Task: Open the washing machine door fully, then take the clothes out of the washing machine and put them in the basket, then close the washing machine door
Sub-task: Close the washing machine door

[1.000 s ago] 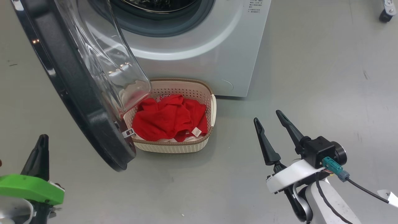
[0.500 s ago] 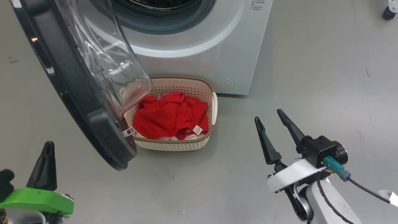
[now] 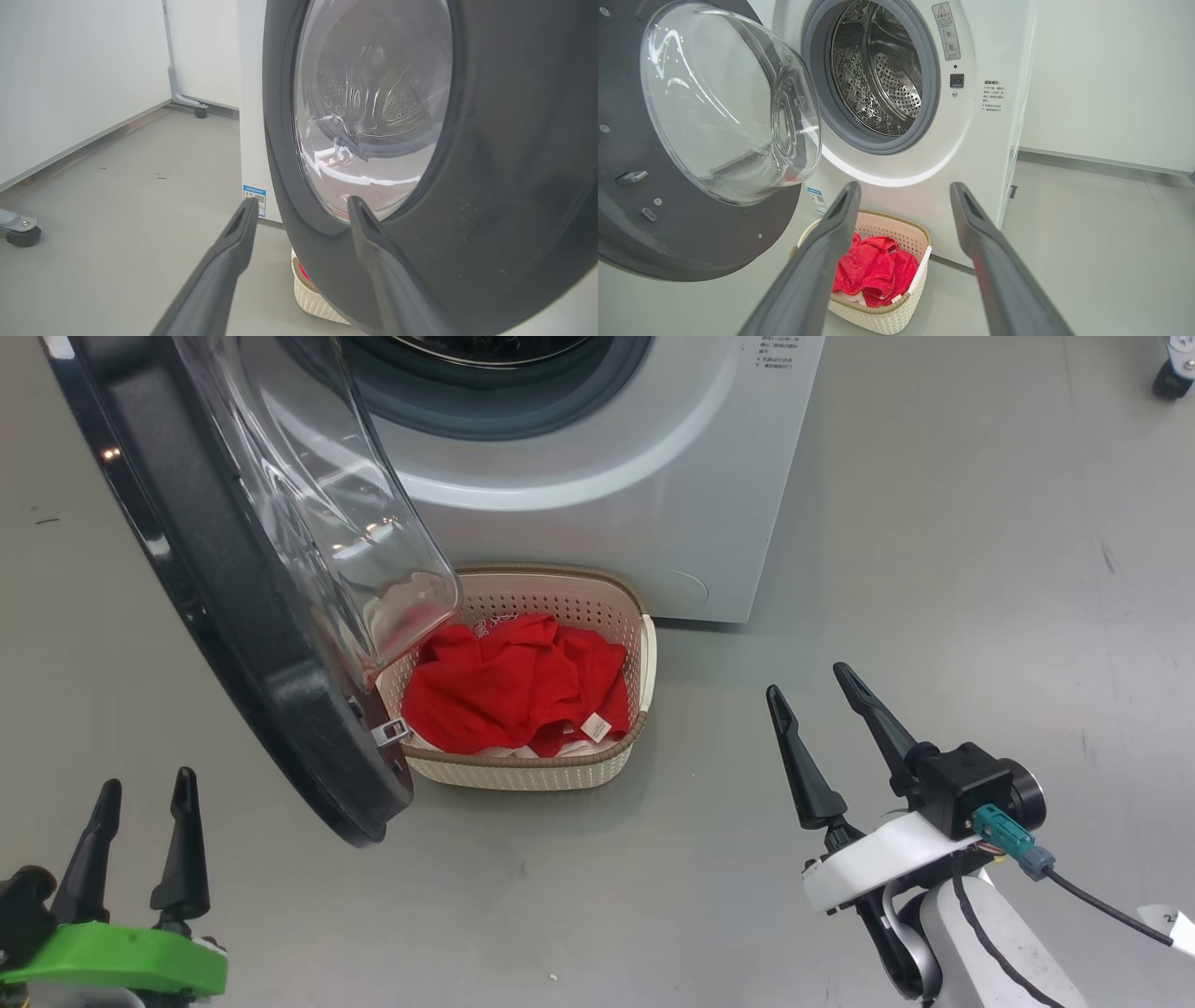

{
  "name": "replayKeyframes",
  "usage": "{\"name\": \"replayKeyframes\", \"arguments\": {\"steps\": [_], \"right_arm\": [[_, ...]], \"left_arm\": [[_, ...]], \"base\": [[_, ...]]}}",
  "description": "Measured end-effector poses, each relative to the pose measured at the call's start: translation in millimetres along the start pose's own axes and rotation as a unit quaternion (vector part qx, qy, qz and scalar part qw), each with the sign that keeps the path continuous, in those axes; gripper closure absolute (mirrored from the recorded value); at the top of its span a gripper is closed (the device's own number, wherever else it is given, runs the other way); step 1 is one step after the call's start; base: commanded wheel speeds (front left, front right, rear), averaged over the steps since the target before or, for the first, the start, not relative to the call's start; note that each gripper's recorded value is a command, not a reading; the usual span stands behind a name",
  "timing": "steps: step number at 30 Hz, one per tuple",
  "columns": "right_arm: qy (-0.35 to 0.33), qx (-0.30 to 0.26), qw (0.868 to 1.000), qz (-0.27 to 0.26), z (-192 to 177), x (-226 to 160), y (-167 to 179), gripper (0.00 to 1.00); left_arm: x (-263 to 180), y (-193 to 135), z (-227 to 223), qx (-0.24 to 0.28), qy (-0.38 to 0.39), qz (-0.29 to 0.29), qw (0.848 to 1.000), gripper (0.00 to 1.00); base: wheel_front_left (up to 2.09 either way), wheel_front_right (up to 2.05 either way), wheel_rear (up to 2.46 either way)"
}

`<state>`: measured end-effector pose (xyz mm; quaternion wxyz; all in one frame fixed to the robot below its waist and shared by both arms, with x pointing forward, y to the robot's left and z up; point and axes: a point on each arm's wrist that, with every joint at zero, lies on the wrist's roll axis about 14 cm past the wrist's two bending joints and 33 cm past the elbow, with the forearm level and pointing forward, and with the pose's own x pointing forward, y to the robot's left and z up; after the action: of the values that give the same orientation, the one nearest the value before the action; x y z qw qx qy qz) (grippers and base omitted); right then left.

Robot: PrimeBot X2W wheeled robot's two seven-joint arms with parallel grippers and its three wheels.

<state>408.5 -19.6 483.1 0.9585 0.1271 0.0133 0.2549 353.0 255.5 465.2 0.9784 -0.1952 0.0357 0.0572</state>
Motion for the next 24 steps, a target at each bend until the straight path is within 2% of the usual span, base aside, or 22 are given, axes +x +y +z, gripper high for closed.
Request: {"name": "replayKeyframes", "arguments": {"steps": [23, 24], "right_arm": [[-0.004, -0.002, 1.000, 0.001, 3.6, -0.8, 1.4, 0.00], [-0.004, -0.002, 1.000, 0.001, 3.6, -0.9, 1.6, 0.00]], "left_arm": [[-4.0, 4.9, -14.9, 0.018, 0.021, -0.005, 1.000, 0.00], [-4.1, 4.7, -15.4, 0.015, 0.021, -0.005, 1.000, 0.21]], "base": [[0.00, 0.00, 0.00], [0.00, 0.00, 0.00]]}}
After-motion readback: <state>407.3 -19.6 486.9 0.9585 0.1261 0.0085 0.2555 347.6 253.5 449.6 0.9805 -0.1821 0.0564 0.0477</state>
